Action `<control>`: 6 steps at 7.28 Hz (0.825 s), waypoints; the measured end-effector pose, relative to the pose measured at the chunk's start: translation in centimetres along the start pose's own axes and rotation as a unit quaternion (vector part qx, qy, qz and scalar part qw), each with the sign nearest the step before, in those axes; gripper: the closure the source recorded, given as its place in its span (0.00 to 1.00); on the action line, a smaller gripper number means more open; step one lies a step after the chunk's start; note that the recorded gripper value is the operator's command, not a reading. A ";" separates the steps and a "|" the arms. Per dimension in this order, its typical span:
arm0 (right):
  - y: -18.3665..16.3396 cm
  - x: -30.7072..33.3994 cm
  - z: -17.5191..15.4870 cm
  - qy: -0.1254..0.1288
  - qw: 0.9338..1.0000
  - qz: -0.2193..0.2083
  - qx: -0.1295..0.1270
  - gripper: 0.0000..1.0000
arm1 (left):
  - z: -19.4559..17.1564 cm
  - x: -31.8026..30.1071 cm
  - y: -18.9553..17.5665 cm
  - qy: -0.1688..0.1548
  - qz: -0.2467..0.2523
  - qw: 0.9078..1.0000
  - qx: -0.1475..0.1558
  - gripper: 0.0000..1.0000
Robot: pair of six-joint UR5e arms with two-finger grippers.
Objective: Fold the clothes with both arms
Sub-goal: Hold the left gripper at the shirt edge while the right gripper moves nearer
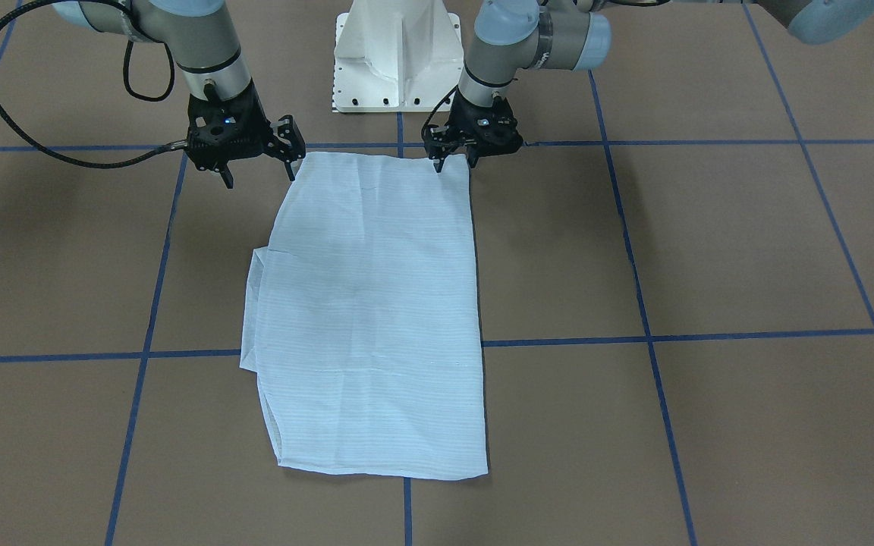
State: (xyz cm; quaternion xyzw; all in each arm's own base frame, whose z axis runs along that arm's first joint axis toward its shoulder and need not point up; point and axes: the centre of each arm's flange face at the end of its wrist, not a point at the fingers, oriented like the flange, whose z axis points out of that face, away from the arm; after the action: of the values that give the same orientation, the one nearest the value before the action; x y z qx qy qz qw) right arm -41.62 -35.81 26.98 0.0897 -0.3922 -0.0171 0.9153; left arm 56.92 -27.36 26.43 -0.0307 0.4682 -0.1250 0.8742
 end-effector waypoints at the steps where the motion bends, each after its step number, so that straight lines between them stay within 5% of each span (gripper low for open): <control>1: 0.0 0.0 0.0 0.000 1.000 0.000 0.000 0.00 | 0.1 0.0 0.3 -0.001 0.001 1.000 -0.002 0.30; 4: 0.0 0.0 0.0 0.000 1.000 0.000 0.000 0.00 | 0.2 0.0 0.4 -0.001 0.002 1.000 -0.003 0.51; 6: 0.0 0.0 0.0 0.000 1.000 0.000 0.000 0.00 | 0.1 0.1 0.4 -0.001 0.001 1.000 -0.004 0.55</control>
State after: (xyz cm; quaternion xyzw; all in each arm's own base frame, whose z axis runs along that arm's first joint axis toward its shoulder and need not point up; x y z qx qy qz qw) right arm -41.63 -35.82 27.00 0.0898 -0.3920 -0.0172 0.9154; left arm 57.16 -26.96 26.34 -0.0332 0.4681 -0.1221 0.8746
